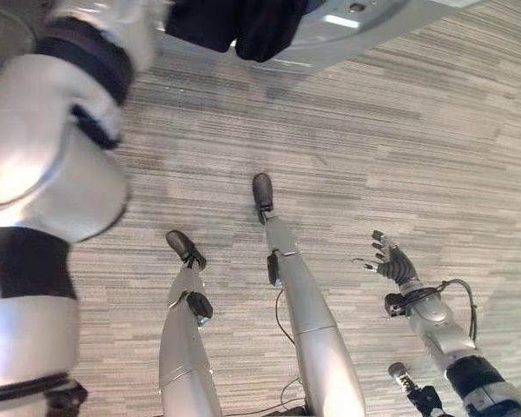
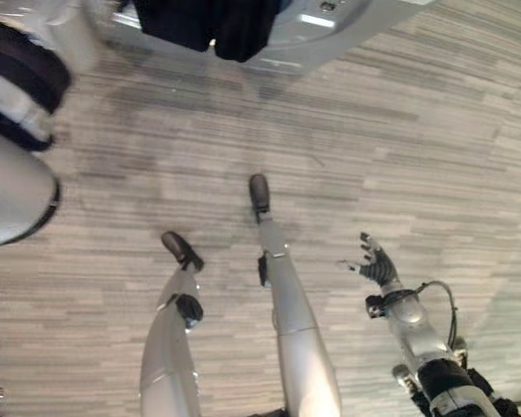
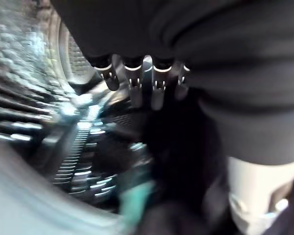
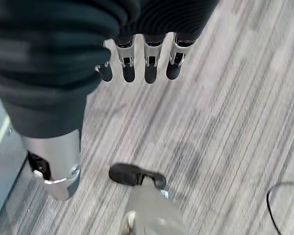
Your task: Grab the laundry basket,head to the washer,open it,put in the laundry and shut it.
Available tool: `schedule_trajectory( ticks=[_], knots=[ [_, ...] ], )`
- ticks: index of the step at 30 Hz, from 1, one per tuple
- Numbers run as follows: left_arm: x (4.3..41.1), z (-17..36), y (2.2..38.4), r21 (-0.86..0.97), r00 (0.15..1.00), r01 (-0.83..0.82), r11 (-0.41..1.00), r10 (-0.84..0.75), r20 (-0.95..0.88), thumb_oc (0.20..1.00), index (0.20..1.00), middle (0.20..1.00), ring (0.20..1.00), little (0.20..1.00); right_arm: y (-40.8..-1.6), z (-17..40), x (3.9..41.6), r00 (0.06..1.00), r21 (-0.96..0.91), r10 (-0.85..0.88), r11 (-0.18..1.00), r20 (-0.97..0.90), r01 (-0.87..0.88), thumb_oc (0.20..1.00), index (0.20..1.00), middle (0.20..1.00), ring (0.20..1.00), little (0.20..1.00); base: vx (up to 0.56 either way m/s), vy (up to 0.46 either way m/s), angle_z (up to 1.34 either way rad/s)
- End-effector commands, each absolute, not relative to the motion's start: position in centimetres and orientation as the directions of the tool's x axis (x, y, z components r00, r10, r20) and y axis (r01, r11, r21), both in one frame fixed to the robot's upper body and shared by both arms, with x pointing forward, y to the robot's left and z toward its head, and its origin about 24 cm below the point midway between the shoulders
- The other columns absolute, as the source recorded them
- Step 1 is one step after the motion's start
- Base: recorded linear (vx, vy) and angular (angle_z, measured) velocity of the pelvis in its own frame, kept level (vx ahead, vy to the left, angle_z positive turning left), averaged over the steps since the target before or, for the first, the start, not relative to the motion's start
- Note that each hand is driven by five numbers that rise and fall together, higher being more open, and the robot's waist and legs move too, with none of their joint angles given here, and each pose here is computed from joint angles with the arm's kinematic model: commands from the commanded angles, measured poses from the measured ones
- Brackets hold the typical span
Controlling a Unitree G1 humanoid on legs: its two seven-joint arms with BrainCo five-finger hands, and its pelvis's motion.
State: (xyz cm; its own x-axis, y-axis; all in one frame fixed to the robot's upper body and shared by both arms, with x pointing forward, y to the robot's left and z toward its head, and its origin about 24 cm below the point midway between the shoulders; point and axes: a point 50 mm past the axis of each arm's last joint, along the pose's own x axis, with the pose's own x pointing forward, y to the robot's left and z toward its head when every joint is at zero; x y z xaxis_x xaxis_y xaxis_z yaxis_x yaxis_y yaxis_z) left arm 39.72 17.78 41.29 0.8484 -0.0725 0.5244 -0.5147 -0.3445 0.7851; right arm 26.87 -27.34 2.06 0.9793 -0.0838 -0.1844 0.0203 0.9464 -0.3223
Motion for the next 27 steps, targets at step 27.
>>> schedule_trajectory(
  ticks=[27],
  knots=[
    [26.9, 11.6, 15.0, 0.403, 0.845, 0.32, 0.857, -0.451, 0.288, 1.0, 1.0, 1.0, 1.0, 1.0, -26.2, -8.4, 20.0, 0.802, -0.299, -0.215, 0.953, -0.557, 0.048, 1.0, 1.0, 1.0, 1.0, 1.0, -0.02, 0.07, 0.25]
  ],
)
